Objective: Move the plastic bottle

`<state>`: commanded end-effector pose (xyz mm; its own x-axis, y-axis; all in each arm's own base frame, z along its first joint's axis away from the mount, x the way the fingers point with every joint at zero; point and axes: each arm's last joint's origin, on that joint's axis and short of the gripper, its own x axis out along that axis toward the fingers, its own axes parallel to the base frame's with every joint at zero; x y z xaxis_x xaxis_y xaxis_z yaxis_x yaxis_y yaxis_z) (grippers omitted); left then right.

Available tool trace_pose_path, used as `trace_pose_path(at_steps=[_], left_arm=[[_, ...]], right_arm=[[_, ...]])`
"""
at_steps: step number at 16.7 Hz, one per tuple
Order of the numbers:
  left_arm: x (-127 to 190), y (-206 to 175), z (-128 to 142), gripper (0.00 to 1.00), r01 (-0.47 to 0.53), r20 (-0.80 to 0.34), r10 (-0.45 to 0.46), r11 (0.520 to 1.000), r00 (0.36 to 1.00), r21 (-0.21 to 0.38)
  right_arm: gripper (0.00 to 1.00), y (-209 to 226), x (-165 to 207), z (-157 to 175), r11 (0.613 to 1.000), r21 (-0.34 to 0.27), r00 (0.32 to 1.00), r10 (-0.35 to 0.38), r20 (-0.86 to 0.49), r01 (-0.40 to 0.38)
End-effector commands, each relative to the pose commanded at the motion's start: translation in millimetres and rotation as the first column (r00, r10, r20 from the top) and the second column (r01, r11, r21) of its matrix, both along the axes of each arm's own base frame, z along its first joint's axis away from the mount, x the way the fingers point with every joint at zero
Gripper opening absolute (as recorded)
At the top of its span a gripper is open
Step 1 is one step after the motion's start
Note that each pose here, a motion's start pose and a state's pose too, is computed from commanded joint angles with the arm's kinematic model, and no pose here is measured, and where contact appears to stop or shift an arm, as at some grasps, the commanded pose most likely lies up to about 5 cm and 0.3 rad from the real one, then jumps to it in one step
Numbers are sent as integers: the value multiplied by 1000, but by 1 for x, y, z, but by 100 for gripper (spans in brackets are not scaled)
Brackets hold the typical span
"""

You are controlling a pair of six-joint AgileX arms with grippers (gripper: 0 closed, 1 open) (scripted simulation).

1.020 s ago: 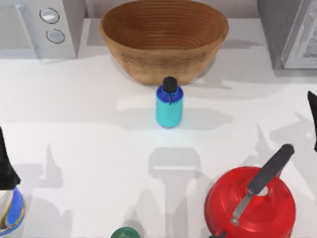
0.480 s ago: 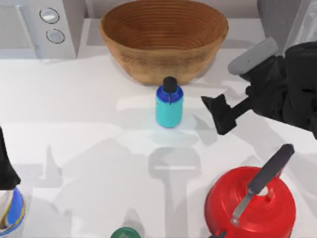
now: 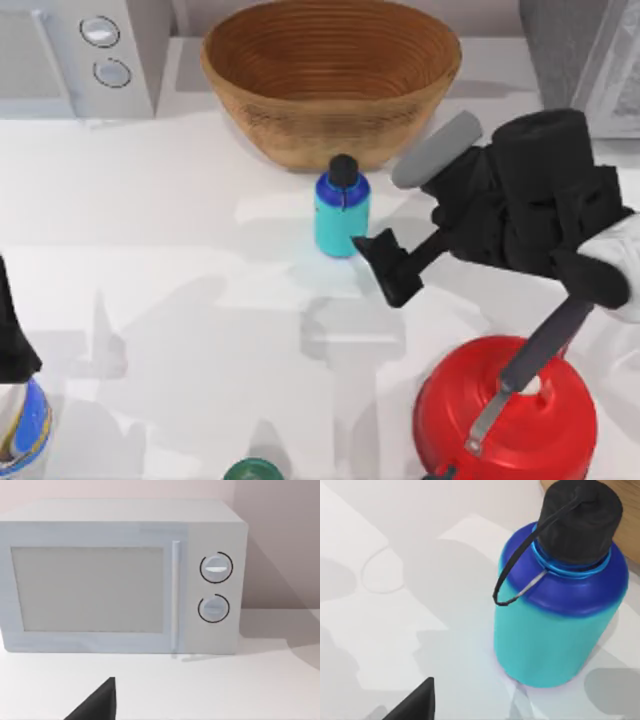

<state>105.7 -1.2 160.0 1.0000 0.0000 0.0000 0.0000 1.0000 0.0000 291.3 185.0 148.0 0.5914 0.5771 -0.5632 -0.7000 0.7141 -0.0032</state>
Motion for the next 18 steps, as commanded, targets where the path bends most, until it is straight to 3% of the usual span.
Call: trace_pose_path(at_steps=[7, 13, 18], left_arm=[[0, 0, 0, 100, 0, 0, 0, 1000, 1000, 0], [0, 0, 0, 100, 0, 0, 0, 1000, 1000, 0], [0, 0, 0, 100, 0, 0, 0, 1000, 1000, 0]], right_arm=[[100, 20, 23, -6, 1000, 1, 1000, 0, 0, 0], [100, 54, 55, -39, 1000, 3, 1000, 1, 3, -1], [100, 58, 59, -56, 1000, 0, 1000, 0, 0, 0]])
